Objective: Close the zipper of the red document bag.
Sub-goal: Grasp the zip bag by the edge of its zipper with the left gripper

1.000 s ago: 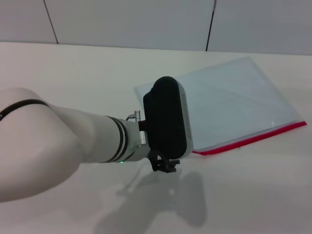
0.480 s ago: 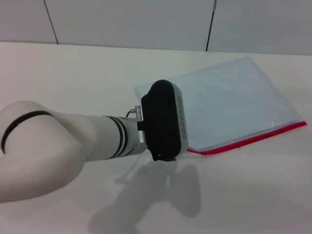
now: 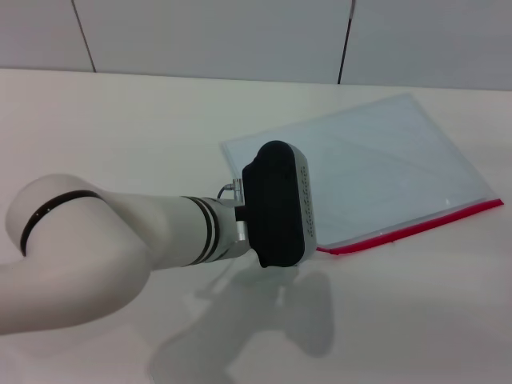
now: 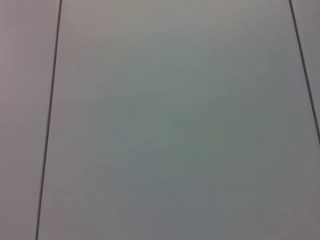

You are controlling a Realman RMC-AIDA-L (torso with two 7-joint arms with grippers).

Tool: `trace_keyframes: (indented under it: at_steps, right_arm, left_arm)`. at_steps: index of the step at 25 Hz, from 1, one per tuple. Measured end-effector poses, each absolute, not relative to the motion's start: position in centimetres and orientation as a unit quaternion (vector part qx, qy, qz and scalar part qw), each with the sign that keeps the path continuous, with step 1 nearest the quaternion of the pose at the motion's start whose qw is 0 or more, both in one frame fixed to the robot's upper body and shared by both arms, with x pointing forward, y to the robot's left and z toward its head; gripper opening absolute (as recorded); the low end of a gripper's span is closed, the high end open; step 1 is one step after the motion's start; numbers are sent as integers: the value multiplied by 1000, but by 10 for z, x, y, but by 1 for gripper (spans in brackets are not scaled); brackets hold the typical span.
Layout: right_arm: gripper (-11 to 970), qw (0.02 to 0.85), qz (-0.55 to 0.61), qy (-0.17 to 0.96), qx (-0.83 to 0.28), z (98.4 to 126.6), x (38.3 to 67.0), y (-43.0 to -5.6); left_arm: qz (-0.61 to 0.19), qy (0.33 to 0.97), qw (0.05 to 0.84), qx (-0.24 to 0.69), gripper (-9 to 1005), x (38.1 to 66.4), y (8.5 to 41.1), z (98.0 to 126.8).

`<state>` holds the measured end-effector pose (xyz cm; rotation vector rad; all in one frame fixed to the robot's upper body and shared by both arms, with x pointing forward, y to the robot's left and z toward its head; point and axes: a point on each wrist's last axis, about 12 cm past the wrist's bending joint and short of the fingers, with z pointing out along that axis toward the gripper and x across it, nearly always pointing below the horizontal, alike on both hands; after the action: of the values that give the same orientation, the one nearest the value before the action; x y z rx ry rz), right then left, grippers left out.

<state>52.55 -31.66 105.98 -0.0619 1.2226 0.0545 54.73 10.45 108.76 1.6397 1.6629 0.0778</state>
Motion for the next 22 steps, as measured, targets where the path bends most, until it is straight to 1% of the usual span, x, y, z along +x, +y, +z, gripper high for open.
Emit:
trace_keyframes:
  at_steps: [8, 13, 15, 22]
  right_arm:
    - [835, 819, 26, 573, -29, 1060, 525, -317]
    - [832, 819, 26, 573, -29, 1060, 525, -317]
    - [831, 819, 26, 573, -29, 1060, 525, -317]
    - [827, 819, 26, 573, -29, 1060, 525, -317]
  left_arm:
    - [38, 654, 396, 643, 765, 552, 108, 1080]
    - [40, 651, 388, 652, 533, 551, 106, 1076]
    - [42, 650, 385, 654, 293, 551, 107, 1074]
    - [46, 648, 387, 654, 184, 552, 107, 1073]
